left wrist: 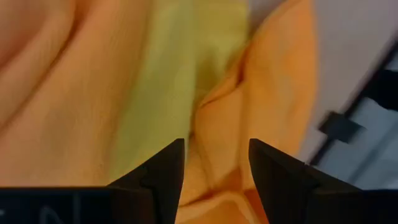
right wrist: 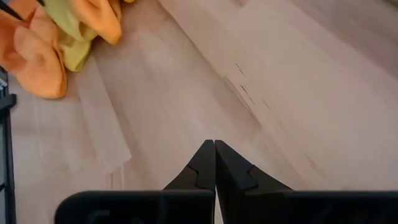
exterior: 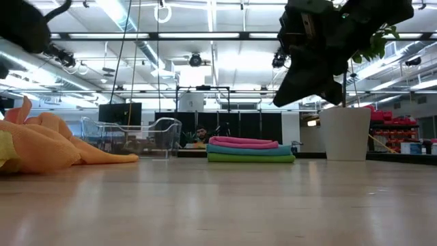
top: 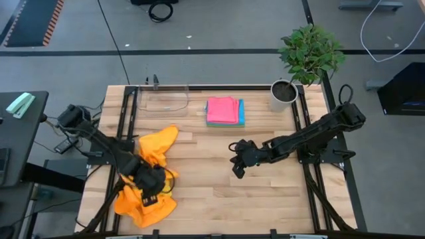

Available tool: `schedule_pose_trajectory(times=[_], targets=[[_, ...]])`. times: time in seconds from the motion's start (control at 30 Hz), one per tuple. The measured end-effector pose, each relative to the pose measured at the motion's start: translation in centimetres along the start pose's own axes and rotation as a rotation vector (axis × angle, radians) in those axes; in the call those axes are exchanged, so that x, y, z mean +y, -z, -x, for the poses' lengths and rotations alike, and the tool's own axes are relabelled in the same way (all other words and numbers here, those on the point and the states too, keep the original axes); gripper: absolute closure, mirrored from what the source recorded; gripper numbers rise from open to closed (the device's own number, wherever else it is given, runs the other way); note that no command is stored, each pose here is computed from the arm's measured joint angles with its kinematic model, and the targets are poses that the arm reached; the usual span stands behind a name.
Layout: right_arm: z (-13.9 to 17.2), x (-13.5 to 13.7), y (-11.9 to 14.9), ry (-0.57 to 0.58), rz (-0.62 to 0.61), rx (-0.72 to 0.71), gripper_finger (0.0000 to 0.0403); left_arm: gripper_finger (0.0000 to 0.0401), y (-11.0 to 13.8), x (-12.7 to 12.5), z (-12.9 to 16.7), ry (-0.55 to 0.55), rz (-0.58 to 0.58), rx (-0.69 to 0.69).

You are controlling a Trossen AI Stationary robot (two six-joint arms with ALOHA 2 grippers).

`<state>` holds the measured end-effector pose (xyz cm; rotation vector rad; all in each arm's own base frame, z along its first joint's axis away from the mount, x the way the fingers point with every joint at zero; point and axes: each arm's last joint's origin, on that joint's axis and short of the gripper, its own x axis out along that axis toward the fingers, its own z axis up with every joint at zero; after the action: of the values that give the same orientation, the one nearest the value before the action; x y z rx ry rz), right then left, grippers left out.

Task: Fold microfiber towels
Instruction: Fold the yellow towel

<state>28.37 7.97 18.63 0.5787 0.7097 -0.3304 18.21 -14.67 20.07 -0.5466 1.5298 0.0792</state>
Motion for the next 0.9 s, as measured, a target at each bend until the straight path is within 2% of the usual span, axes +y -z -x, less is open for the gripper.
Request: schedule_pose_trajectory(times=[0.13, 0.33, 0.43, 0.63, 0.9], targets=[[-0.1, -0.3, -0.4, 0.003, 0.034, -0.012, 0.0396, 0.0223, 0.4, -0.5, -1.8, -0.090, 0.017, -0.008], [-0.5, -0.9, -1.3, -0.016, 0.075, -0.004, 0.0396, 0.0233, -0.4, -0.4, -3.9, -0.186, 0.067, -0.013], [-0.6, -1.1, -1.6, -0.042, 0.096, 0.019, 0.0396, 0.0240, -1.0, -0.7, -3.5, -0.183, 0.104, -0.045], [-0.8, -1.7, -2.2, -0.081, 0.136, 0.055, 0.0396, 0.0258, -2.7, -2.2, -1.6, -0.157, 0.180, -0.249], [-1.3, -3.3, -3.8, -0.127, 0.145, 0.081, 0.0396, 0.0280, -3.6, -2.1, -5.6, -0.235, 0.207, -0.124]])
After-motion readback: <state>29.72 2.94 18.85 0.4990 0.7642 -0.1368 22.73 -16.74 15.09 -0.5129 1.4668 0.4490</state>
